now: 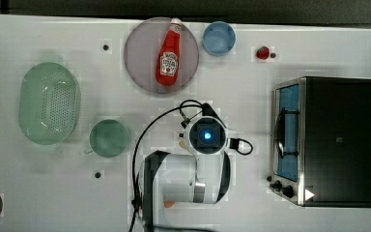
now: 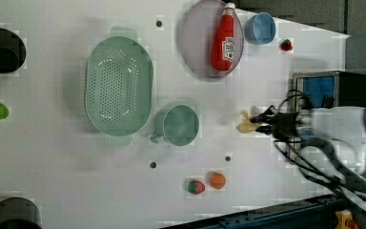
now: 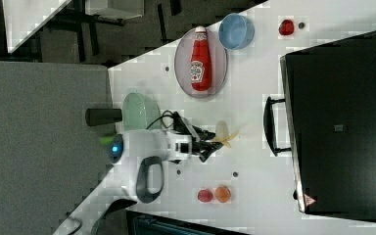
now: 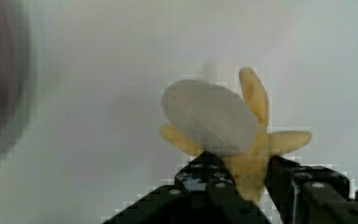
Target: Pick Banana and place it in mug.
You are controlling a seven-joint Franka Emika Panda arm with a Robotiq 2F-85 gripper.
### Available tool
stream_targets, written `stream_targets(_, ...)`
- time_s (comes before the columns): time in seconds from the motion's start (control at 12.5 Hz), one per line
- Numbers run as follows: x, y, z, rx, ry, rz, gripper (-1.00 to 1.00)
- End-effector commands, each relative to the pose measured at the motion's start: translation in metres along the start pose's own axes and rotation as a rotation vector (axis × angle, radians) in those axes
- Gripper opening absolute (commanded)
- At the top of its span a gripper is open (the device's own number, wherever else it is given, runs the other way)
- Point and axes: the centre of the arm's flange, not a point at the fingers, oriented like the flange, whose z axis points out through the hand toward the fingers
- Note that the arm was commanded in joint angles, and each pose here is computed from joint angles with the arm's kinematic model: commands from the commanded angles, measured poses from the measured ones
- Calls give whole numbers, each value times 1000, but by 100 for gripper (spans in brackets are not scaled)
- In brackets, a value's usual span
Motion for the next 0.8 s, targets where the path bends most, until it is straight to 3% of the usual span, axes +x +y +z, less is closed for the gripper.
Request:
stream_targets(0.08,23,5,-123,66,32,16,-46)
stream_targets(0.32,6,12,-187,25,-13,-2,-46)
stream_targets(0.56,-30,-8,-222,56,33,5,-46)
stream_targets(0.8,-87,-38,-226,29,50,-13,-46)
